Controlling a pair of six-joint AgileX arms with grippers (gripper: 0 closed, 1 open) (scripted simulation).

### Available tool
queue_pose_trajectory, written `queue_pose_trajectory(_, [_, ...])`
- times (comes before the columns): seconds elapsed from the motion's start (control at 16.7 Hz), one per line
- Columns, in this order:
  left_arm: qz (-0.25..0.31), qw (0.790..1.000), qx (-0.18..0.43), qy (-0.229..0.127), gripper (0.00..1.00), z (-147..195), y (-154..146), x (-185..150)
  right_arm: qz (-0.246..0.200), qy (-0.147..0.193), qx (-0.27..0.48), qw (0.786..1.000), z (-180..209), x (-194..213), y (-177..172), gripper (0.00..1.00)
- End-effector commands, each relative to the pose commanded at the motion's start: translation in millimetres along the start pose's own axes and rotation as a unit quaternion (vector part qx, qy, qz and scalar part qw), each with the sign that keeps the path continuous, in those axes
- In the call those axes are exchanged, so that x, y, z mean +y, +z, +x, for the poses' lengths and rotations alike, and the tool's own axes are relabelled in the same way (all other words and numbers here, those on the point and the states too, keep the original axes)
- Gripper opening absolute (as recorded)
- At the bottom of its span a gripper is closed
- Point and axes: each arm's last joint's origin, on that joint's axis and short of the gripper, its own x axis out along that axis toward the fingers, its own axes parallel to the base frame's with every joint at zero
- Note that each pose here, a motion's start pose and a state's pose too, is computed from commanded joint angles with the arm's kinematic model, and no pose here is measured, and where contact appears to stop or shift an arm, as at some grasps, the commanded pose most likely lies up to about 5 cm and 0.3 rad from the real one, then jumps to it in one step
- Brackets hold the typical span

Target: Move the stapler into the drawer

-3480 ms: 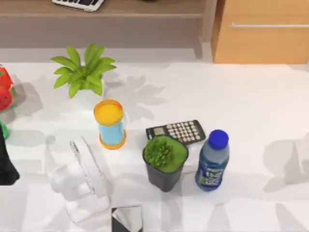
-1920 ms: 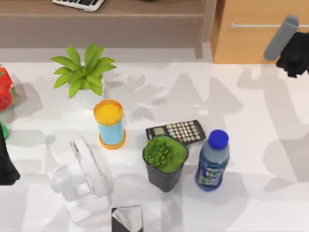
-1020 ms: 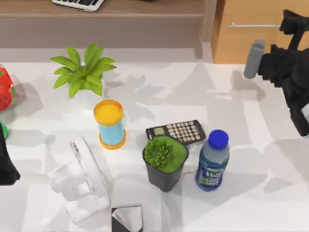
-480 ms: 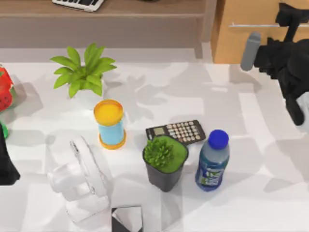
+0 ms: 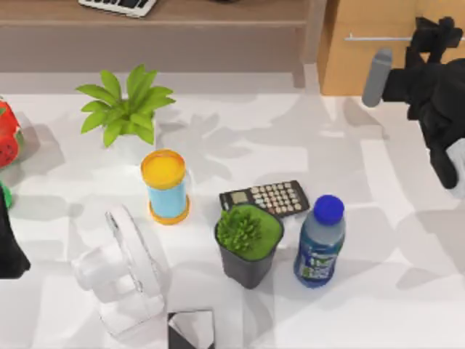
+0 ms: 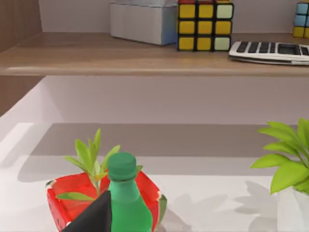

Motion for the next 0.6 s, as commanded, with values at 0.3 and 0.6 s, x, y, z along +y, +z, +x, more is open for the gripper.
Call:
queue_pose_trajectory(0.3, [0.000,1.000,0.000,0.000,1.00,0.0,0.0,0.0,0.000,0.000,0.000,1.000,0.0,0.0,0.0,0.02])
queue_pose_trajectory(0.6, [0.000,1.000,0.000,0.000,1.00,0.0,0.0,0.0,0.000,0.000,0.000,1.000,0.0,0.0,0.0,0.00])
